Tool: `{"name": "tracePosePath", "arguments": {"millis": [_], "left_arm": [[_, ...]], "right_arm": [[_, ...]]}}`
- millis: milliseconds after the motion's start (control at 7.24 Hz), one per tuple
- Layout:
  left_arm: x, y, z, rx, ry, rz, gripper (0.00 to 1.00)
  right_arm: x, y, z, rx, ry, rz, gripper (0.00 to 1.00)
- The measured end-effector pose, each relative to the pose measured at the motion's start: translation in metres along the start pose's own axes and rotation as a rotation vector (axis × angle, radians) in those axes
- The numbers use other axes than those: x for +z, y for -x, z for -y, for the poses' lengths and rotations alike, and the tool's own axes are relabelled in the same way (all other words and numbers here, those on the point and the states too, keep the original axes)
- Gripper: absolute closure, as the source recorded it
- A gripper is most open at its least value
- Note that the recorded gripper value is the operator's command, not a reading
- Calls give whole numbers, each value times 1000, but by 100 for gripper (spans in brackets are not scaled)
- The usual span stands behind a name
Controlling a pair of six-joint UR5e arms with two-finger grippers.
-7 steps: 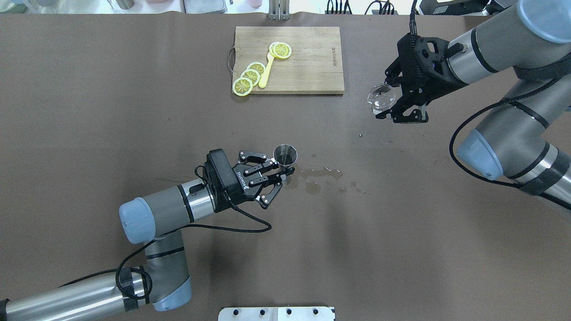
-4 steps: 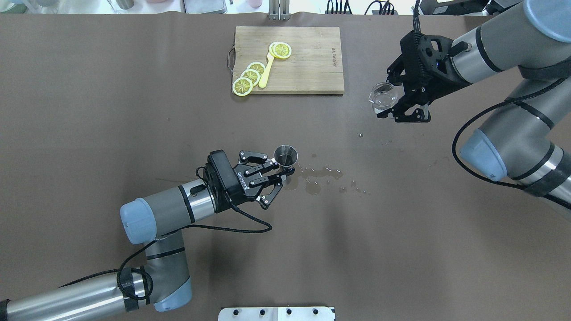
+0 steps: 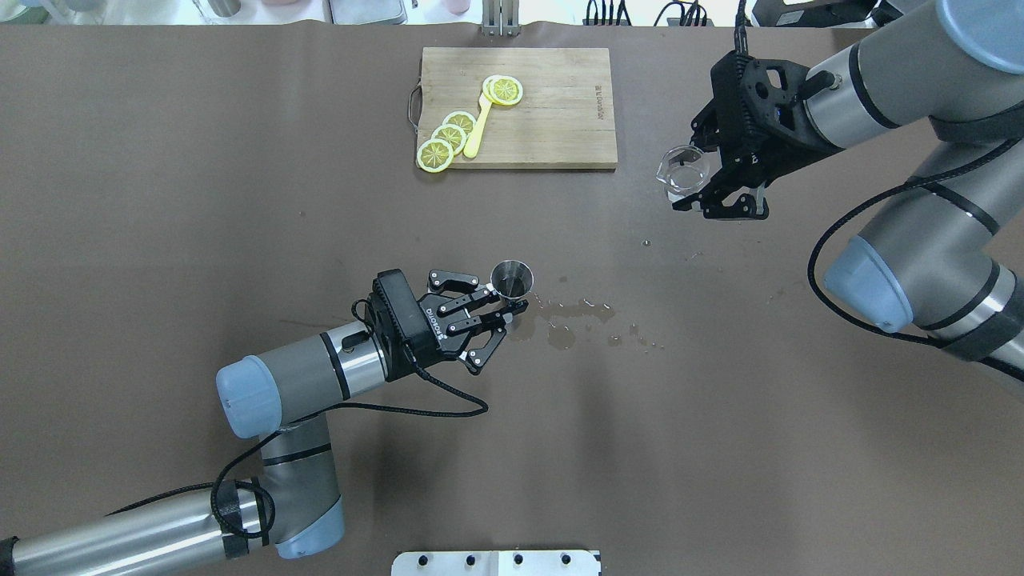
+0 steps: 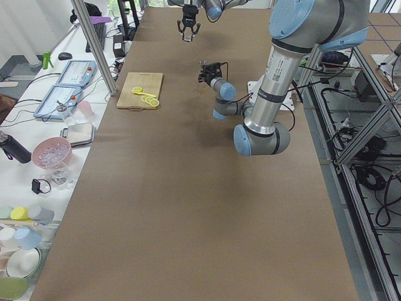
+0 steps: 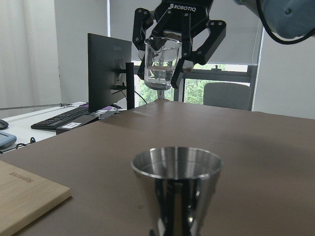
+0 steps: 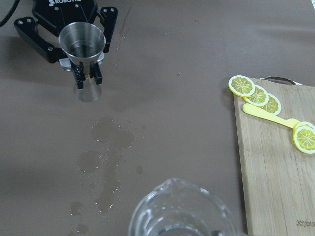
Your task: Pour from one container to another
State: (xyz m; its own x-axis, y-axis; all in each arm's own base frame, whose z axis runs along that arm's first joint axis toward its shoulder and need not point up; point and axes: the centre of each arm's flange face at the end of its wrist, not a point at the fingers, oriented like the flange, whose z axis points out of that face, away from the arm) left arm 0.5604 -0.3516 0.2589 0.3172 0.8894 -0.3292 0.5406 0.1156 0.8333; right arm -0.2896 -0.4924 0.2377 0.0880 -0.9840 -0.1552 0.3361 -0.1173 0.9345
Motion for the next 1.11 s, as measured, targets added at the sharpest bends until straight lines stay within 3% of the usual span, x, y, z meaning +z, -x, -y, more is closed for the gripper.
{"name": "tracePosePath", "arguments": {"millis": [553, 1106], "left_arm": [[0, 0, 0, 14, 2, 0, 100], [1, 1, -2, 16, 5, 4, 100]], "right_arm": [[-18, 13, 25, 27, 44, -2, 100], [15, 16, 54, 34, 116, -10, 100]]}}
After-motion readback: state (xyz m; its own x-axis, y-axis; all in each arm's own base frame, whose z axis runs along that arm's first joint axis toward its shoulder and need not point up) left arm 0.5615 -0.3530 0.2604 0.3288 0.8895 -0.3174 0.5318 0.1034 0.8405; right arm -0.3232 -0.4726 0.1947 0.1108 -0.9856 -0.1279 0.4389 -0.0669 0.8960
